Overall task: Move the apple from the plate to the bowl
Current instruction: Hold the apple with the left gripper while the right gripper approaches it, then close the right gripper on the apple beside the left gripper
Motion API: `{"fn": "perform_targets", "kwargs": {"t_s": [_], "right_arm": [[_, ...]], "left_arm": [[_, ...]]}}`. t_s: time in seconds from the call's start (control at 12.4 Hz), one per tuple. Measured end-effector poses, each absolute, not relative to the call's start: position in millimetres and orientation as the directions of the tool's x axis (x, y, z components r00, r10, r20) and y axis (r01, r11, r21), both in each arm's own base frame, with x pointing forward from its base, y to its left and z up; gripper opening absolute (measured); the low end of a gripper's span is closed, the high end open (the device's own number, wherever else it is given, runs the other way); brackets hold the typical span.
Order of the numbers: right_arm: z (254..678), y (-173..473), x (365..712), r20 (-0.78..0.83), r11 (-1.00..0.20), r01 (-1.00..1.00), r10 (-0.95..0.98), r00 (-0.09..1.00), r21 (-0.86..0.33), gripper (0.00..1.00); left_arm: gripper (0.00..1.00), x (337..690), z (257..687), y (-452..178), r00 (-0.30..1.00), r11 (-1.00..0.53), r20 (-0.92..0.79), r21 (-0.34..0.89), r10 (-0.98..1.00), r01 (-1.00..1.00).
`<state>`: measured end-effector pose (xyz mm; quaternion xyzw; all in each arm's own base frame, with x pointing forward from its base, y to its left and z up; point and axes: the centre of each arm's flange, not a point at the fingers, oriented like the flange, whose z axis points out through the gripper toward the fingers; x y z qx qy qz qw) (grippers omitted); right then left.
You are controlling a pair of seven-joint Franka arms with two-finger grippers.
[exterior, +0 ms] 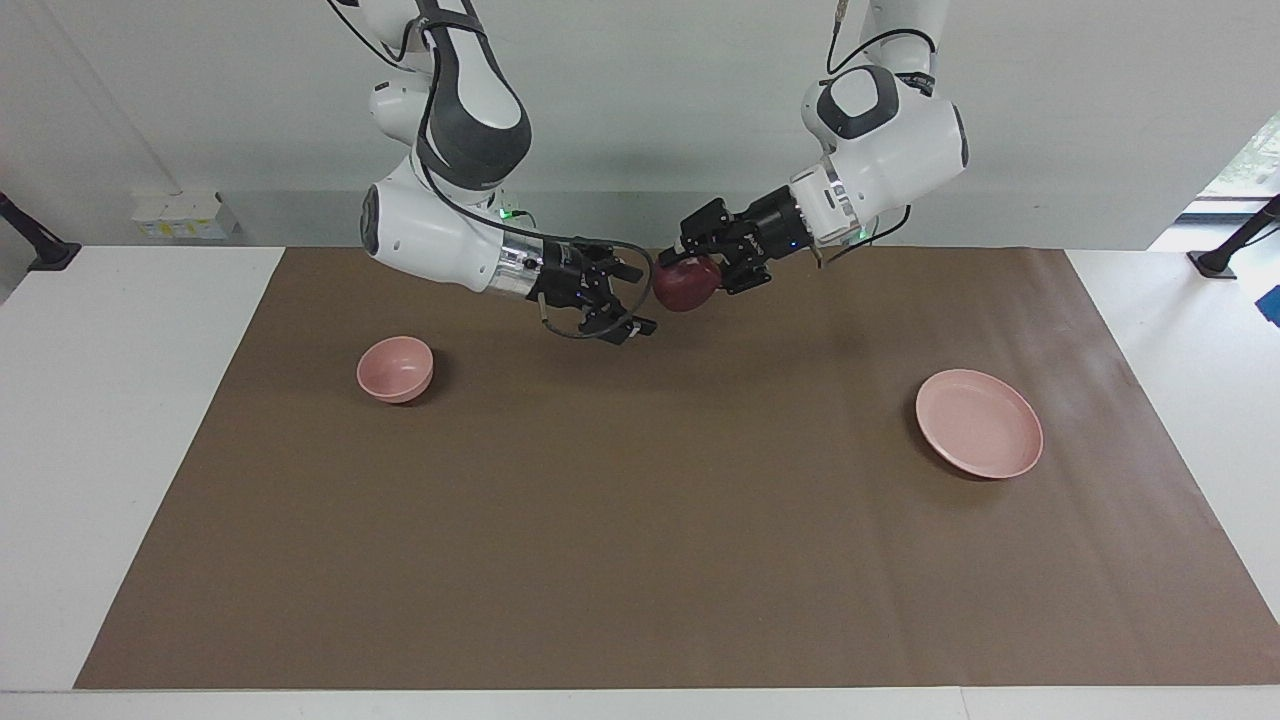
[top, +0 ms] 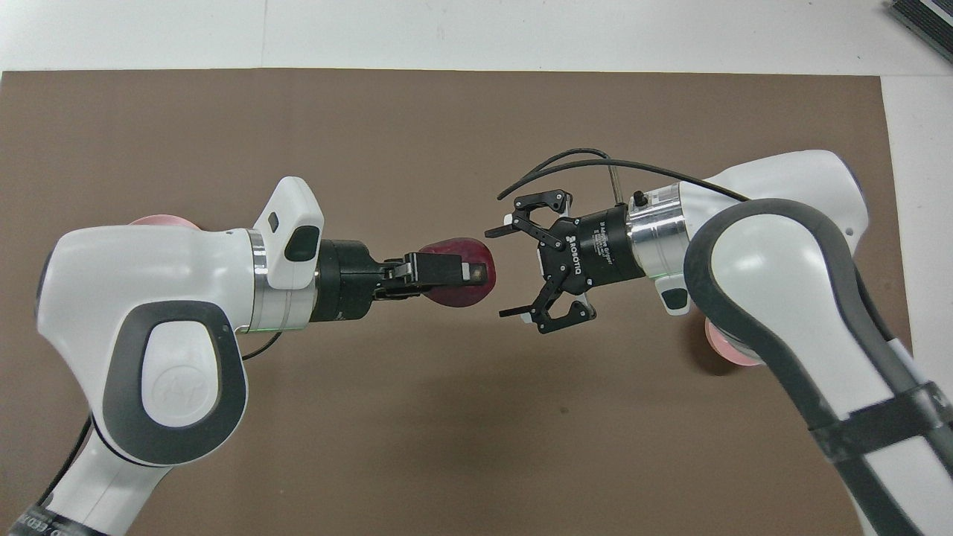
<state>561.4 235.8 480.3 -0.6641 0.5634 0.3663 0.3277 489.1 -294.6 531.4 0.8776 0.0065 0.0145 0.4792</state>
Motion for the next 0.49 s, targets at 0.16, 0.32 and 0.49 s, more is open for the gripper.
{"fn": "perform_targets", "kwargs": {"t_s": [0.16,0.32,0.49], "right_arm": [[485,241,560,-0.88,-0.136,-0.991,-0.468,0.081,-0.018,1.0],[491,252,556,-0.899,-0.141,-0.989,-0.427,0.093,-0.035,1.0],[497,265,551,-0.914,-0.153,-0.987,-0.393,0.103,-0.045,1.0]], "left_arm": [[0.7,489,531,-295,1.0,-0.541,0.015,0.841,0.028,0.003],[0.7,490,526,-295,1.0,-0.542,0.006,0.84,0.028,0.01],[0.7,489,525,-298,1.0,-0.543,0.002,0.84,0.026,0.012]]}}
